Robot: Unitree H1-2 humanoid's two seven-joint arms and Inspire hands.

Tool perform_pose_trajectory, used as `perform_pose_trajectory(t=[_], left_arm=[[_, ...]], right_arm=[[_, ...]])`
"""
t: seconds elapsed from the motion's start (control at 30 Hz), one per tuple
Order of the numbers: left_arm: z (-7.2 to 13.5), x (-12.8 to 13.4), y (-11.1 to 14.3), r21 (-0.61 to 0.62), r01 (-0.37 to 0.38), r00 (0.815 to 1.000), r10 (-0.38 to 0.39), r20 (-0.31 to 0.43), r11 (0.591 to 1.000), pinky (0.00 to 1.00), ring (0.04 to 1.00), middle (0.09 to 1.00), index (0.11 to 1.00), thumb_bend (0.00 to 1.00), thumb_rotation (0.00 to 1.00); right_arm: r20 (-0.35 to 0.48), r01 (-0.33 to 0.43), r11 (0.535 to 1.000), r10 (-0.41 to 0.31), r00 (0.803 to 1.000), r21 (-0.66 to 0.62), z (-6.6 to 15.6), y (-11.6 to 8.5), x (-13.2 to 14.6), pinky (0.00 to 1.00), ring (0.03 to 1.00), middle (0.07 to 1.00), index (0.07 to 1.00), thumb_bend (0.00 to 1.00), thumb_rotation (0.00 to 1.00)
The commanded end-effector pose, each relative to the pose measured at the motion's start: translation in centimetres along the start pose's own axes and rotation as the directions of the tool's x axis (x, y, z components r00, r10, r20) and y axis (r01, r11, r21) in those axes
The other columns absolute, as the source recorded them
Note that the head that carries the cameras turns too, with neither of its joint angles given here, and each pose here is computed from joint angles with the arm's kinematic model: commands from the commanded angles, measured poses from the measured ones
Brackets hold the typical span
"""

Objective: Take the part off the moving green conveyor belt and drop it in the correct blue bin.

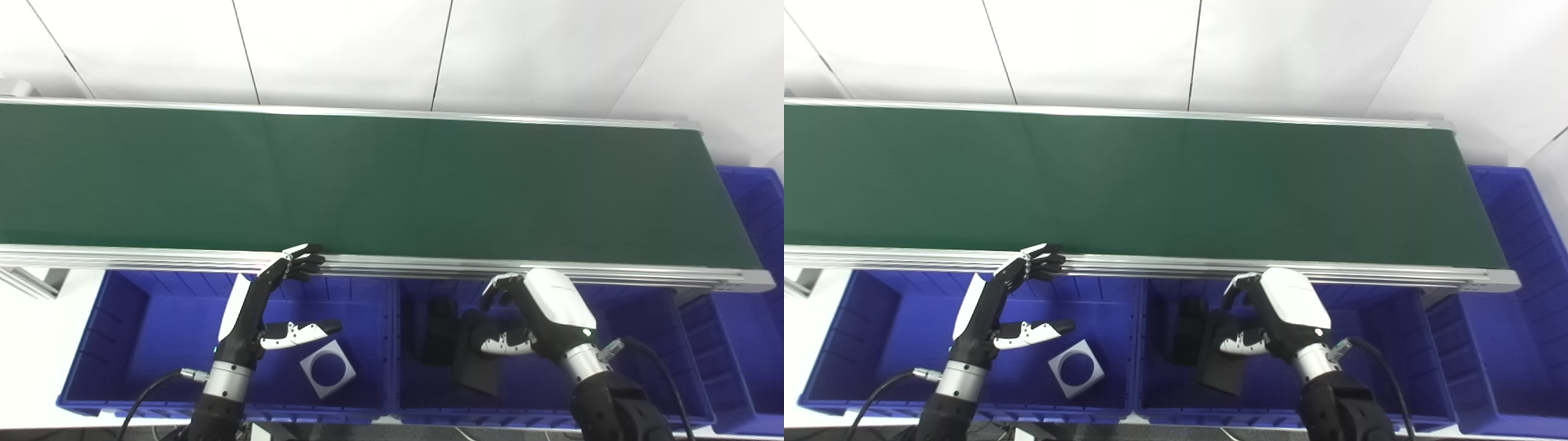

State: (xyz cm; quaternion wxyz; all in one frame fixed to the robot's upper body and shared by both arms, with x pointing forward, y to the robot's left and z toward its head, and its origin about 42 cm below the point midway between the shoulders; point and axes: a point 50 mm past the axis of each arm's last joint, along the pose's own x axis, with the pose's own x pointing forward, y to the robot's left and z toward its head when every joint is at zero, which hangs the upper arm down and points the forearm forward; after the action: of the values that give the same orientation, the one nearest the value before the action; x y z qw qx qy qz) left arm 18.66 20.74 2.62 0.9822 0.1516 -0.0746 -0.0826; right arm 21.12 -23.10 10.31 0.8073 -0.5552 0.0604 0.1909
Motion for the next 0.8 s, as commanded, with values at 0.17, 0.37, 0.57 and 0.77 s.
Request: perform_pose_trajectory(t=[0.17,0.37,0.57,0.77], left_arm=[[0.7,0.1,0.2,-0.02,0.001,0.999,-0.001,0.035,1.0,0.63,0.681,0.724,0.77,0.85,0.45],[0.7,-0.1,0.2,-0.022,0.003,1.0,-0.002,0.03,1.0,0.63,0.681,0.724,0.768,0.85,0.46],[0.5,-0.2,0.3,-0.017,0.021,0.999,-0.021,0.025,1.0,0.64,0.684,0.729,0.767,0.86,0.46],[0.5,-0.3,0.3,-0.024,0.032,0.999,-0.031,0.019,0.999,0.64,0.689,0.735,0.771,0.87,0.46]], right_arm=[[-0.03,0.076,0.997,-0.077,0.997,-0.023,1.8,-0.3,-0.9,1.0,0.998,0.96,0.896,0.83,0.44],[0.03,0.163,0.965,-0.173,0.985,0.204,3.3,1.0,-1.4,1.0,1.0,1.0,0.934,0.83,0.42],[0.099,0.152,0.793,-0.259,0.961,0.59,4.5,2.9,-1.4,0.69,0.822,0.906,0.927,0.79,0.38],[0.123,0.08,0.607,-0.285,0.95,0.791,4.5,3.7,-1.8,0.76,0.847,0.893,0.939,0.83,0.4]])
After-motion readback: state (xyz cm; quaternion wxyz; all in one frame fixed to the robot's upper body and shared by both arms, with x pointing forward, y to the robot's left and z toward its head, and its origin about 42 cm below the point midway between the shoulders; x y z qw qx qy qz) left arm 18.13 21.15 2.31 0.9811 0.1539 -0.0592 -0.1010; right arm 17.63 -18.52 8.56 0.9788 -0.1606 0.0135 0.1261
